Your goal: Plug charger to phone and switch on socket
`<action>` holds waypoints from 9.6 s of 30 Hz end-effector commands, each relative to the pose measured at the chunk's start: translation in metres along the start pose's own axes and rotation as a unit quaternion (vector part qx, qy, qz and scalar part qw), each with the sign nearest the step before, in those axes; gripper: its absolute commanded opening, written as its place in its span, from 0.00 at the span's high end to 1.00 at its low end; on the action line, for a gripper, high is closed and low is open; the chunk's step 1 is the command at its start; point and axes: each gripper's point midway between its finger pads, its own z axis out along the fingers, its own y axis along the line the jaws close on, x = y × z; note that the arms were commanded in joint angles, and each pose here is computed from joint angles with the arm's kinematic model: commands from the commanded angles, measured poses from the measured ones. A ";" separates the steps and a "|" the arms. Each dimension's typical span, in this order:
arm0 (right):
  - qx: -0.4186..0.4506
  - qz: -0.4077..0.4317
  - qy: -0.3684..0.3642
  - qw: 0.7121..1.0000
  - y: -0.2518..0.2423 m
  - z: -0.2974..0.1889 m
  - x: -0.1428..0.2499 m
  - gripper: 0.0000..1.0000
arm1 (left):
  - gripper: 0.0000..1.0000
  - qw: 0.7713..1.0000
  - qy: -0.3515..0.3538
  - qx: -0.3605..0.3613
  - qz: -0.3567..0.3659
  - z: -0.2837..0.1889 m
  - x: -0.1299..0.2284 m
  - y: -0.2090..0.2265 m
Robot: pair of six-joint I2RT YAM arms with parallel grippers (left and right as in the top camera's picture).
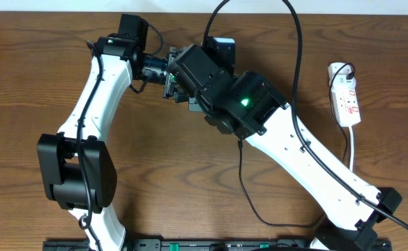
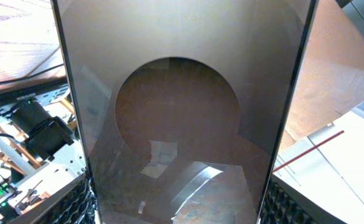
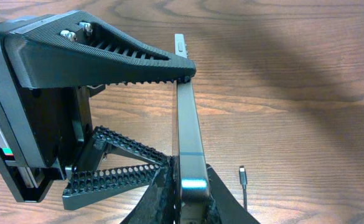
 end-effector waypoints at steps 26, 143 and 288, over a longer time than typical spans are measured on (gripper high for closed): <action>-0.006 0.032 -0.011 0.999 -0.006 -0.008 -0.009 0.99 | 0.32 0.999 0.021 0.019 0.022 -0.005 0.022 -0.016; 0.007 0.442 0.008 0.897 -0.064 0.015 -0.045 0.99 | 0.02 0.997 -0.050 -0.001 0.052 -0.006 -0.006 -0.019; -0.081 0.435 -0.032 0.896 -0.077 -0.069 -0.063 0.11 | 0.93 0.999 0.032 0.037 0.016 -0.007 0.019 -0.042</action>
